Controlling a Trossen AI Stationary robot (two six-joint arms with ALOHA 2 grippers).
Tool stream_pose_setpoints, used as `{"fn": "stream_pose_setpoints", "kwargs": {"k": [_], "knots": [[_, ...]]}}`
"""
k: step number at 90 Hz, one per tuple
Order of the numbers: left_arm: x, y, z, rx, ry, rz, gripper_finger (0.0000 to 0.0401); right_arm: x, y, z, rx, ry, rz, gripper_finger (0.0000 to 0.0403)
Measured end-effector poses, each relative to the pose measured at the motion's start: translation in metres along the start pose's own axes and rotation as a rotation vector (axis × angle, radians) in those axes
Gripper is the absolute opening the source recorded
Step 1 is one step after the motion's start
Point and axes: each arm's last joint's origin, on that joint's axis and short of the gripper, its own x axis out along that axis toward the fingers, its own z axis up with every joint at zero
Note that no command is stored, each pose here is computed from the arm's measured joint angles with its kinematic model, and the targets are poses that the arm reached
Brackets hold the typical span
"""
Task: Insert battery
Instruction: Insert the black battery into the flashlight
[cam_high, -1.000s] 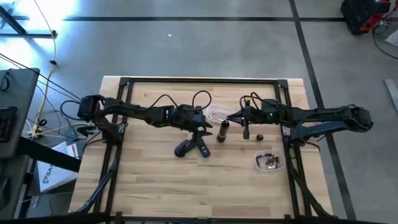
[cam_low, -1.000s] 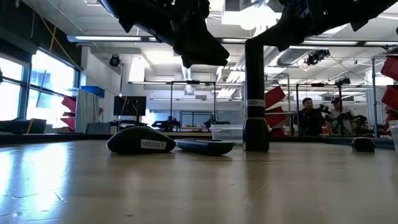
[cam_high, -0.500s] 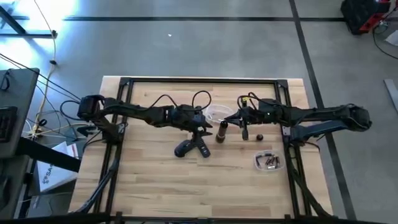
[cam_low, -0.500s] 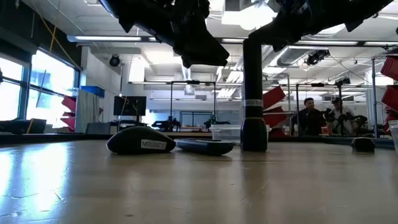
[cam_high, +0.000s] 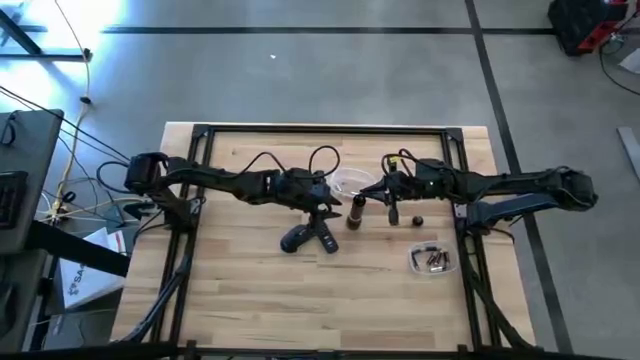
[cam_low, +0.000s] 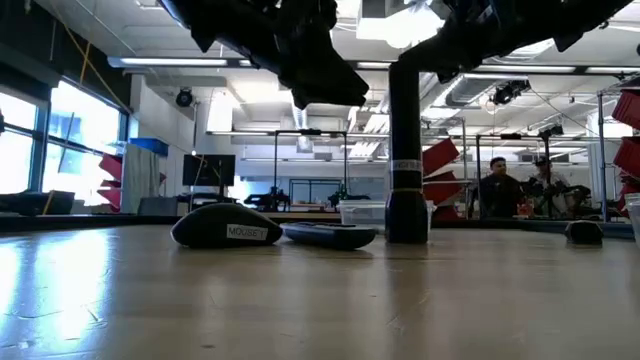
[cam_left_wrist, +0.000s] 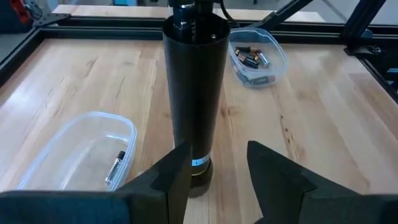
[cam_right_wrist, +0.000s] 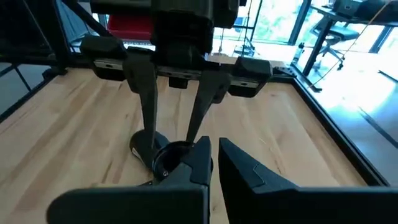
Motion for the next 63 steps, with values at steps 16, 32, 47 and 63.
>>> {"fn": "stream_pose_setpoints", "kwargs": {"k": [16, 32, 47, 63], "knots": [[-0.01, -0.001, 0.005, 0.0, 0.0, 0.006, 0.0136, -0.014, 0.0, 0.01, -0.006, -0.067, -0.01, 0.0], [-0.027, -0.007, 0.013, -0.011, -0.008, 0.06, 0.0136, -0.041, 0.002, 0.018, -0.015, -0.081, -0.005, 0.0], [-0.028, -0.026, 0.014, -0.007, -0.008, 0.044, 0.0136, -0.058, 0.017, 0.026, -0.034, 0.089, 0.018, 0.0], [-0.029, -0.053, 0.011, -0.016, 0.002, 0.08, 0.0136, -0.068, 0.038, 0.019, 0.037, 0.33, 0.075, 0.0]]}}
